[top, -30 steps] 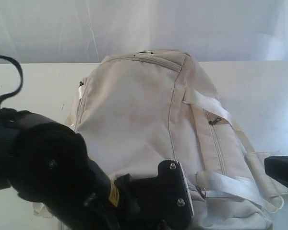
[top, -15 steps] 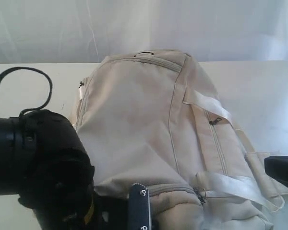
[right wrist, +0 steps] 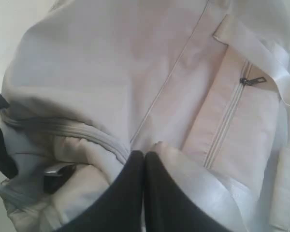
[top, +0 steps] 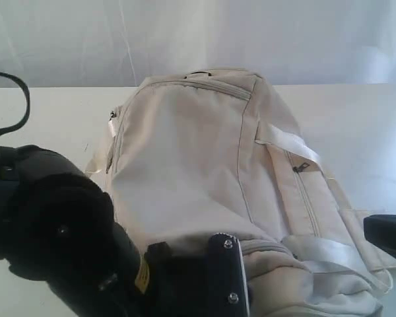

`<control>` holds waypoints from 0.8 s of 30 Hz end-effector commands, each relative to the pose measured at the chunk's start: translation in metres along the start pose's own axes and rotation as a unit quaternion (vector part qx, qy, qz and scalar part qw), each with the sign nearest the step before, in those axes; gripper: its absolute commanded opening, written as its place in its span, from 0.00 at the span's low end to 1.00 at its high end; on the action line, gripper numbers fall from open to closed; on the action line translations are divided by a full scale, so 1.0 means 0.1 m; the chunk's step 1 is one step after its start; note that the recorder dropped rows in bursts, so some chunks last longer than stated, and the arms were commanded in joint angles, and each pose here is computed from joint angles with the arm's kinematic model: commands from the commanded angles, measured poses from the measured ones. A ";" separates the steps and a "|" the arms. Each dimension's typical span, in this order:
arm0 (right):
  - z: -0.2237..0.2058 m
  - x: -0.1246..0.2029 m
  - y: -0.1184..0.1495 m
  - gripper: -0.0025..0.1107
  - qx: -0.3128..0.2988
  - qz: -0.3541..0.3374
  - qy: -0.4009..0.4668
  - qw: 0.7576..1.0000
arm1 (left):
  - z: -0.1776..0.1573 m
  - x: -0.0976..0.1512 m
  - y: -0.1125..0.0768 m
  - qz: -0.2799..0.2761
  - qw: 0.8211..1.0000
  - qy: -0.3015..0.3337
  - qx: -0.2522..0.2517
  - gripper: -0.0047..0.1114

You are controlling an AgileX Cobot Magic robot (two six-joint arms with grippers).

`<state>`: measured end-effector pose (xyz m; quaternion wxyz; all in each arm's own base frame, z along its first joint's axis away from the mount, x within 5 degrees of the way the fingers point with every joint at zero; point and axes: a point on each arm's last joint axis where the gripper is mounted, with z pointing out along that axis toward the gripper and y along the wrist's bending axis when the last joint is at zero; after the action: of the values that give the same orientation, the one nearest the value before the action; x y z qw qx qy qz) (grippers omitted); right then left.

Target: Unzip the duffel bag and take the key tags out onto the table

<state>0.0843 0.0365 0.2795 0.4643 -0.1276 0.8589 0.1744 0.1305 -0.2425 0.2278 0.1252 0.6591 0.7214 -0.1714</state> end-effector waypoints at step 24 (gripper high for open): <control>-0.01 -0.03 0.00 0.02 0.003 -0.003 -0.006 1.000 | 0.11 0.03 0.17 -0.049 0.996 0.031 -0.065 0.04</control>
<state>0.0843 0.0365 0.2795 0.4643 -0.1276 0.8589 0.1744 0.1454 -0.2493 0.2150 0.1542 0.6339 0.7449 -0.1396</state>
